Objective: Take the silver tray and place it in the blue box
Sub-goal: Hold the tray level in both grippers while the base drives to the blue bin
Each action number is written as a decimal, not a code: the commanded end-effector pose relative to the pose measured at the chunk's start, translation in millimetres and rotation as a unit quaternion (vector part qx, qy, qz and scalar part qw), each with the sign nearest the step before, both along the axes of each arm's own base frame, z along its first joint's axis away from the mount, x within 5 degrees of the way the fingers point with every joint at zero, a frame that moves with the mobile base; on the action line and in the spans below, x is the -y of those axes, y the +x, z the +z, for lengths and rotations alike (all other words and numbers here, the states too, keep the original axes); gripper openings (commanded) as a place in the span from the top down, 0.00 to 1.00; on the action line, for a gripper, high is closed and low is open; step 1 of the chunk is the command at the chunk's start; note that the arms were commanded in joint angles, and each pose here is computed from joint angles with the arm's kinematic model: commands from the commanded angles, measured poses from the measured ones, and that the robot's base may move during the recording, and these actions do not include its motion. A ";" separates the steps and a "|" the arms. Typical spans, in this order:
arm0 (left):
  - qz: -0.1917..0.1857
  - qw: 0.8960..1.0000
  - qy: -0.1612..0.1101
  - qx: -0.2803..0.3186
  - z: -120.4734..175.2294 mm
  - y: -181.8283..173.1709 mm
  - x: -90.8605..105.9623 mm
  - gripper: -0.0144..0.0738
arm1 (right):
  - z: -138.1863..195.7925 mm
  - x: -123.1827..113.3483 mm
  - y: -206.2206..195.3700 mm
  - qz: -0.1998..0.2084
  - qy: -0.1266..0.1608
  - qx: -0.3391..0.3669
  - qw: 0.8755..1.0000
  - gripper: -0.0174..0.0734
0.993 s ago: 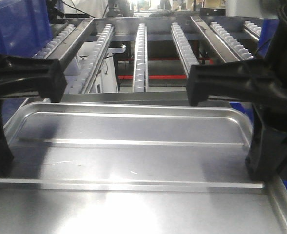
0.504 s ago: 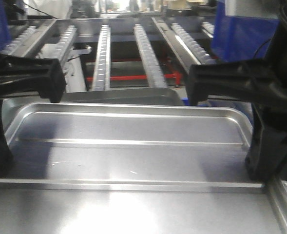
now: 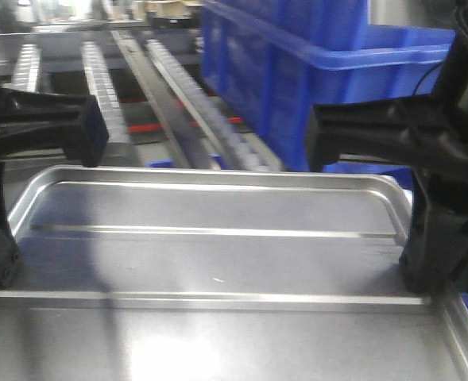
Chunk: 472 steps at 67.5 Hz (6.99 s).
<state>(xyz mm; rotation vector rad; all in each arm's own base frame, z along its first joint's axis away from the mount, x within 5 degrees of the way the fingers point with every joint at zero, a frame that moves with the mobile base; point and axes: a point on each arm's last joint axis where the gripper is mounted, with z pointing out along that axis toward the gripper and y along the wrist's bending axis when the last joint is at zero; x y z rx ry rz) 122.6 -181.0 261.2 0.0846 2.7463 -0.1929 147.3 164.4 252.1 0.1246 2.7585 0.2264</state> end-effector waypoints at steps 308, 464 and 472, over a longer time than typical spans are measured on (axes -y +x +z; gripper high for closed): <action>-0.002 1.000 -0.018 0.022 13.6 -0.2 -1.2 0.85 | 13.8 1.8 2.2 0.008 0.011 0.033 0.999 0.75; -0.002 1.000 -0.018 0.022 13.6 -0.1 -1.2 0.85 | 13.8 1.8 2.2 0.008 0.011 0.033 0.999 0.75; -0.002 1.000 -0.018 0.022 13.6 -0.1 -1.2 0.85 | 13.8 1.8 2.2 0.008 0.011 0.033 0.999 0.75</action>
